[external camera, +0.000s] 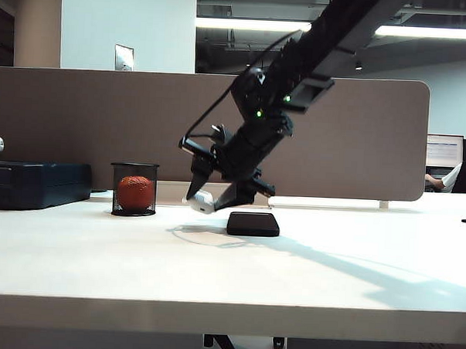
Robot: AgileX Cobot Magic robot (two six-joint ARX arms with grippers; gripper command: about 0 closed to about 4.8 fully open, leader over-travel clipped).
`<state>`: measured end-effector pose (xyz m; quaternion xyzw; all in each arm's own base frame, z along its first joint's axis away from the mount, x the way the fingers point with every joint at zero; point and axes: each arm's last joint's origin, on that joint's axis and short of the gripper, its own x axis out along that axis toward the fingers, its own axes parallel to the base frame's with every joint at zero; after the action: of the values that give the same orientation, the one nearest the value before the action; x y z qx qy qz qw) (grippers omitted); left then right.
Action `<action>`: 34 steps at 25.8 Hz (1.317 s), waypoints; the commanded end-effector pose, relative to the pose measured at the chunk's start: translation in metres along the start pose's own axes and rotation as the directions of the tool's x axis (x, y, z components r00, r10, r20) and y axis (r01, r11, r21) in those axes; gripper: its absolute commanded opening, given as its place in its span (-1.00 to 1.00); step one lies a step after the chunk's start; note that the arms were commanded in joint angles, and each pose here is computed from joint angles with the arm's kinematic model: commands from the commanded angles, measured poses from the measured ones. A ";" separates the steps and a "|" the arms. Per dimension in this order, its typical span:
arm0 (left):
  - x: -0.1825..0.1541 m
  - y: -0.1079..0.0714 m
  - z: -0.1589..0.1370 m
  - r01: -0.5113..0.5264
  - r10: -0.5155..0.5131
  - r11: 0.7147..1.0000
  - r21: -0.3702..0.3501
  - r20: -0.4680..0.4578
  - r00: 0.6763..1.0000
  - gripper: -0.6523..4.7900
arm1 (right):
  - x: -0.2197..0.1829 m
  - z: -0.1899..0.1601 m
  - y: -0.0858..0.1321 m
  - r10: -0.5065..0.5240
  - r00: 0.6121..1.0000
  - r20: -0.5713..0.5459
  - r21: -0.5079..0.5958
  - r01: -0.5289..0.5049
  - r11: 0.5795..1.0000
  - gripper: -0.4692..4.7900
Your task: Find the wireless headphone case on the desktop and place it on the left side of the phone.
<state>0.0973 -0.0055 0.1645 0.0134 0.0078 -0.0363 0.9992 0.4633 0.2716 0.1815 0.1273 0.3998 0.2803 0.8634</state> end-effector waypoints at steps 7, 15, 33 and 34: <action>0.000 0.000 0.000 -0.002 0.002 1.000 0.003 0.000 1.000 -0.78 | 0.015 -0.003 -0.006 0.013 0.999 0.047 0.005 -0.013 1.000 -0.04; 0.000 0.000 0.000 -0.002 0.002 1.000 0.002 0.000 1.000 -0.78 | 0.016 -0.007 -0.009 -0.016 1.000 0.015 0.016 0.015 1.000 -0.04; 0.000 0.000 0.000 -0.002 0.002 1.000 0.000 0.000 1.000 -0.78 | 0.006 0.010 0.002 0.006 0.999 0.054 0.012 -0.006 1.000 0.39; 0.000 0.000 0.000 -0.002 0.002 1.000 0.000 0.000 1.000 -0.78 | 0.003 0.015 0.004 0.009 0.998 0.062 0.009 -0.009 1.000 0.39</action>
<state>0.0973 -0.0055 0.1639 0.0132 0.0111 -0.0364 0.9992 0.4727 0.2757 0.1758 0.1382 0.3925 0.2709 0.8680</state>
